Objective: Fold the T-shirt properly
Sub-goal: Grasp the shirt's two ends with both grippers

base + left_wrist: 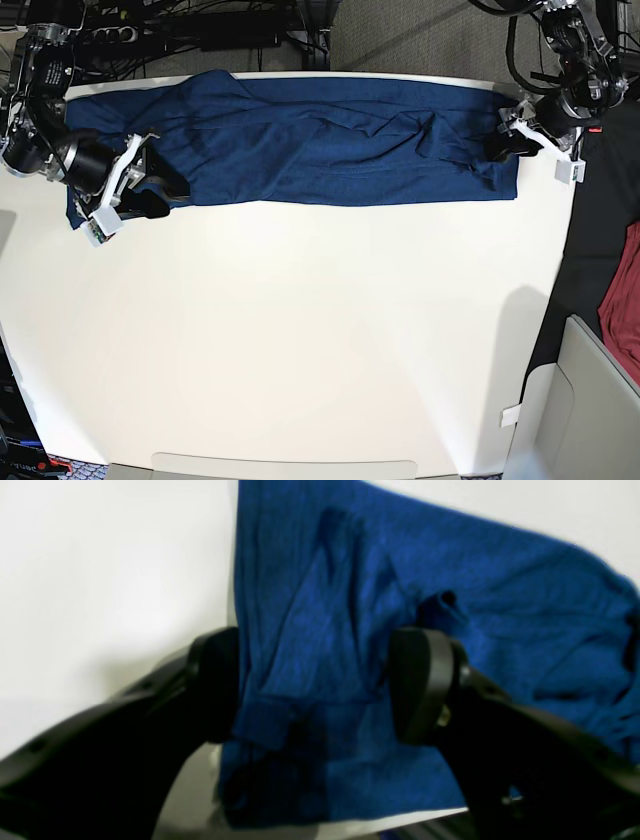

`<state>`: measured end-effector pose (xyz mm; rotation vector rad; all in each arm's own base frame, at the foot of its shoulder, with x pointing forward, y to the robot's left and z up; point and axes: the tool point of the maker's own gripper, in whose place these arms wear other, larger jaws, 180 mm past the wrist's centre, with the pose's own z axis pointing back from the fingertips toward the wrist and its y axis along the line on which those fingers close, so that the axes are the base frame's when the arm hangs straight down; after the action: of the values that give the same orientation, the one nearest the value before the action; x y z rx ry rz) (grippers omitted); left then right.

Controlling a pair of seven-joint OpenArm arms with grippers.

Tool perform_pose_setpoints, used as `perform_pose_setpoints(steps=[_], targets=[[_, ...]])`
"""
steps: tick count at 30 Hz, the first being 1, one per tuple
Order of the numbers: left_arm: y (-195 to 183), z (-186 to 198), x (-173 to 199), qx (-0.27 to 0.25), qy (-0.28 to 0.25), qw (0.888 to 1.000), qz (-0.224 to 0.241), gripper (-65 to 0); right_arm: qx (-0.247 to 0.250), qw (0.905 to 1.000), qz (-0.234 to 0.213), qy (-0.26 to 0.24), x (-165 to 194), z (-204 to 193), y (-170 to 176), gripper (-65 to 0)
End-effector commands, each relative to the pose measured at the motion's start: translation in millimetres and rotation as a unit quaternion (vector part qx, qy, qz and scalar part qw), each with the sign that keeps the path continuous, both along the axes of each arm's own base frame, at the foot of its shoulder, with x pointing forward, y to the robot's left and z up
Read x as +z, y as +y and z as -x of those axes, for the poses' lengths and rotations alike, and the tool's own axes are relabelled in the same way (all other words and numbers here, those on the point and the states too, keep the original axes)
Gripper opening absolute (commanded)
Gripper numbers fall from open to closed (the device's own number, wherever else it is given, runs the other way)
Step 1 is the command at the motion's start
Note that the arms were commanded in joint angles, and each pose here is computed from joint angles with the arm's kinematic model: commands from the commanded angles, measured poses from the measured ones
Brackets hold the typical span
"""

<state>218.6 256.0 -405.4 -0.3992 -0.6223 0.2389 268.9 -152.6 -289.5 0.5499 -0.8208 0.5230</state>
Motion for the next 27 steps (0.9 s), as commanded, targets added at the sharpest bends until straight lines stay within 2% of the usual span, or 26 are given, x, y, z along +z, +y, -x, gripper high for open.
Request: perform_pose_setpoints(steps=[1,5,8,12,15,19,22,24,27], targets=[[1,6,-7,-0.001,0.019,1.000,0.000,-21.4,0.005,0.9996,-0.008,-0.026,15,-5,0,-39.1],[-5,9,-14,0.009,0.025,0.999,0.030,-21.4,0.005,0.9996,-0.008,-0.026,15,-5,0,-39.1],[-6,10,-15,0.010,0.026,0.999,0.034,-21.4,0.005,0.9996,-0.009,-0.026,16,-5,1,-39.1],[-21,11,-19,-0.013,0.033,0.998,0.042,-22.0,0.005,0.9996,-0.009,-0.027,16,-5,0,-39.1],[-36,8,-17,-0.027,0.026,0.997,0.064,-25.5,0.002,0.9994,-0.016,-0.029,19,-5,-1,-39.1],[-43,6,-13,-0.030,0.019,0.996,0.083,-31.5,-0.020,0.9991,-0.017,-0.033,22,-4,-15,-39.1],[-43,3,-6,-0.035,0.010,0.996,0.077,-37.4,-0.029,0.9991,-0.008,-0.031,22,-3,-24,-39.1],[-43,-2,2,-0.041,-0.003,0.997,0.068,-43.8,-0.034,0.9990,-0.004,-0.030,22,-1,-29,-39.1],[-41,-6,11,-0.043,-0.016,0.997,0.058,-57.2,-0.048,0.9985,0.000,-0.026,20,3,-38,-39.1]])
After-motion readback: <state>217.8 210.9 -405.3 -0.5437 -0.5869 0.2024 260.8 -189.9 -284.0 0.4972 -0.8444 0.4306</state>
